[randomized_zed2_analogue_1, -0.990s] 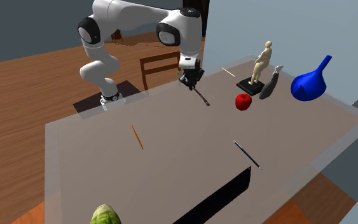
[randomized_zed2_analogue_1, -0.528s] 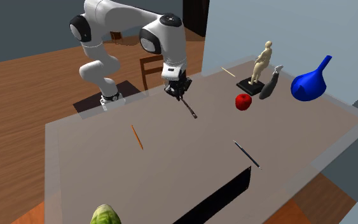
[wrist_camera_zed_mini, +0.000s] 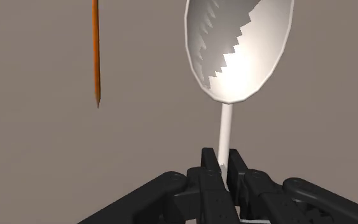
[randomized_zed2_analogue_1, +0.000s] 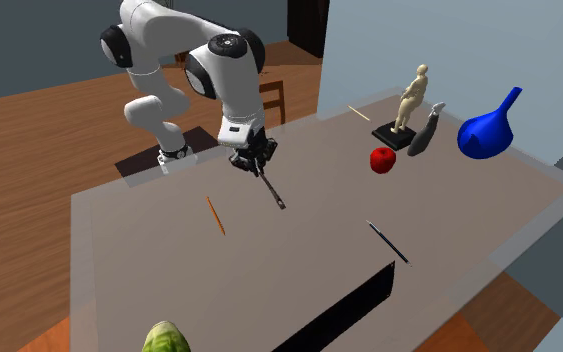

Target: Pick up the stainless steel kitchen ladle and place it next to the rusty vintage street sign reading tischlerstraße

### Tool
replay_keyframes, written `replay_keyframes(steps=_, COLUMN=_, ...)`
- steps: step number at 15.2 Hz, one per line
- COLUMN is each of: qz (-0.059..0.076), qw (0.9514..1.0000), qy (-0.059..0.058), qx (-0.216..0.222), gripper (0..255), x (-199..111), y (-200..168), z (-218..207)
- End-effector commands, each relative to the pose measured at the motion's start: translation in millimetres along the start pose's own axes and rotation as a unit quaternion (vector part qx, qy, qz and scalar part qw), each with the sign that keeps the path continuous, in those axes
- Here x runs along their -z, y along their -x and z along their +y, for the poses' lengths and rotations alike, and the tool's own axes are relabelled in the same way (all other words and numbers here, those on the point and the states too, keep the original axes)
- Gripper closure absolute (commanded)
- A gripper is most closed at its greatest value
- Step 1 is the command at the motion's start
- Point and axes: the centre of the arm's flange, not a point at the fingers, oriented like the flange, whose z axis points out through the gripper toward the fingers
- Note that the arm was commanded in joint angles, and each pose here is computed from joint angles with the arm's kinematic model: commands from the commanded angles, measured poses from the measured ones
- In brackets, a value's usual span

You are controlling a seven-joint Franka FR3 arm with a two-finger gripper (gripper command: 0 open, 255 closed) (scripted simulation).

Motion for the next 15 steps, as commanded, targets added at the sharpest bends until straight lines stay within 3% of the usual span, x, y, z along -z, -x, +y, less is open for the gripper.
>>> replay_keyframes(steps=1, qz=0.0, qw=1.0, qy=0.0, qx=0.001, gripper=255, x=2.3, y=-9.7, z=21.9)
replay_keyframes(steps=15, qz=0.0, qw=1.0, qy=0.0, qx=0.001, gripper=255, x=24.1, y=-69.8, z=195.4)
